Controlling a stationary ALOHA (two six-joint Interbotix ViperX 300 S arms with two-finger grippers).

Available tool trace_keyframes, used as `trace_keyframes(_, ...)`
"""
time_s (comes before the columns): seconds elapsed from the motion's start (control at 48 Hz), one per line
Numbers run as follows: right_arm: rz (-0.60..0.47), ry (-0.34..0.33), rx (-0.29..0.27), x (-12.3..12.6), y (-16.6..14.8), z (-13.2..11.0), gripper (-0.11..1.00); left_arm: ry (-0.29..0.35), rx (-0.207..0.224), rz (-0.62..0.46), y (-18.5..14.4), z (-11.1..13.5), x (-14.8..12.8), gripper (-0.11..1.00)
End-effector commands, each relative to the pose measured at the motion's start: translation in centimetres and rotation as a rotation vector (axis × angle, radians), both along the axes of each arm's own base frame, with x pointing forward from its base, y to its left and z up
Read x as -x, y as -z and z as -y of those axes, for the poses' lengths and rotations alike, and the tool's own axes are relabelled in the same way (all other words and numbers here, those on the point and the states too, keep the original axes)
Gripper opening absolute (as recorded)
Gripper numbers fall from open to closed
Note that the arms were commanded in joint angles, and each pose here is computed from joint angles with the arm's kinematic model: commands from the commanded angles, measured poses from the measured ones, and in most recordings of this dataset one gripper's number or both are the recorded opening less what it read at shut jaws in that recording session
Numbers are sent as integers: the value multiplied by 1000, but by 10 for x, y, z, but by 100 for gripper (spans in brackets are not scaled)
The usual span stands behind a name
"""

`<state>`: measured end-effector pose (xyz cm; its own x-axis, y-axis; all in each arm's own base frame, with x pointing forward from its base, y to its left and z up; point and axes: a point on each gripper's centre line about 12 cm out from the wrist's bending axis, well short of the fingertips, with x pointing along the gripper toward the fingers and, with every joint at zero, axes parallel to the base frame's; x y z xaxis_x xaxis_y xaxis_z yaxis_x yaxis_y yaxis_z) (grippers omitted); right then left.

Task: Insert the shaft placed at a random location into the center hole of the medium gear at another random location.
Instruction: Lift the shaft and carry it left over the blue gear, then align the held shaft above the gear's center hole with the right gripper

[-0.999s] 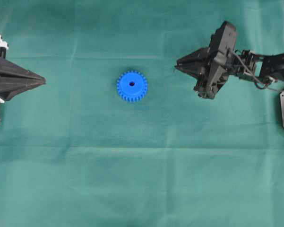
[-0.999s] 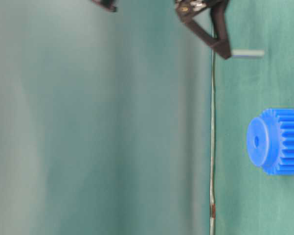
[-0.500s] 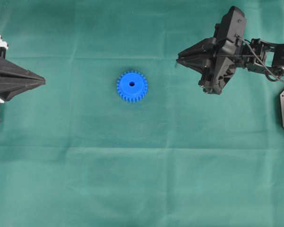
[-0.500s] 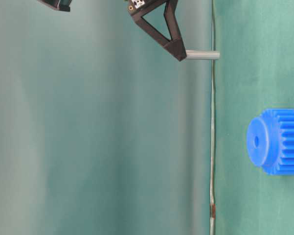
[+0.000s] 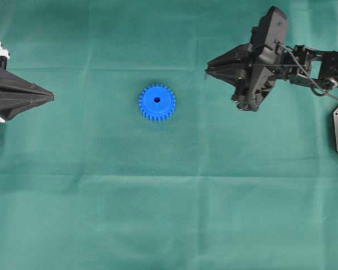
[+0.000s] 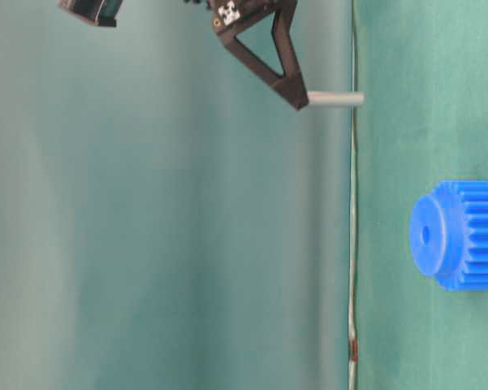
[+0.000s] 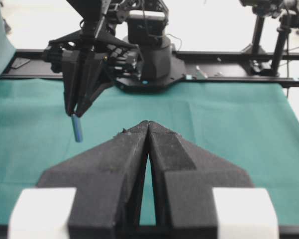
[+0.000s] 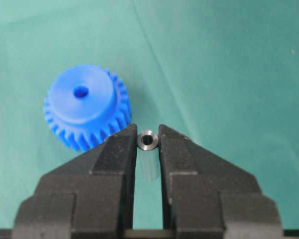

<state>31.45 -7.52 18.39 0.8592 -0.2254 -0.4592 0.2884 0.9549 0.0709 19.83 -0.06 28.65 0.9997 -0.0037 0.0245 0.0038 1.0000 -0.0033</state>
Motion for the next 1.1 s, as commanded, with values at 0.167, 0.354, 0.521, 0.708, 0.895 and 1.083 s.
trace_keyframes(0.167,70,-57,31,-52,-17,-8,13,-2,-5,23,-9,-1,-2,0)
trace_keyframes(0.354,74,-79,33,-85,-15,-11,13,-2,-3,23,-10,-1,-2,0)
trace_keyframes(0.521,82,-85,39,-96,-16,-11,13,-3,-5,17,-9,-1,-2,0)
trace_keyframes(0.708,84,-86,39,-96,-15,-12,13,-3,-3,14,-9,-1,-2,0)
trace_keyframes(0.895,86,-84,38,-96,-13,-11,13,-3,-3,15,-9,-1,-2,0)
trace_keyframes(1.083,80,-76,28,-100,3,-11,13,-3,-3,15,-9,-1,-2,0)
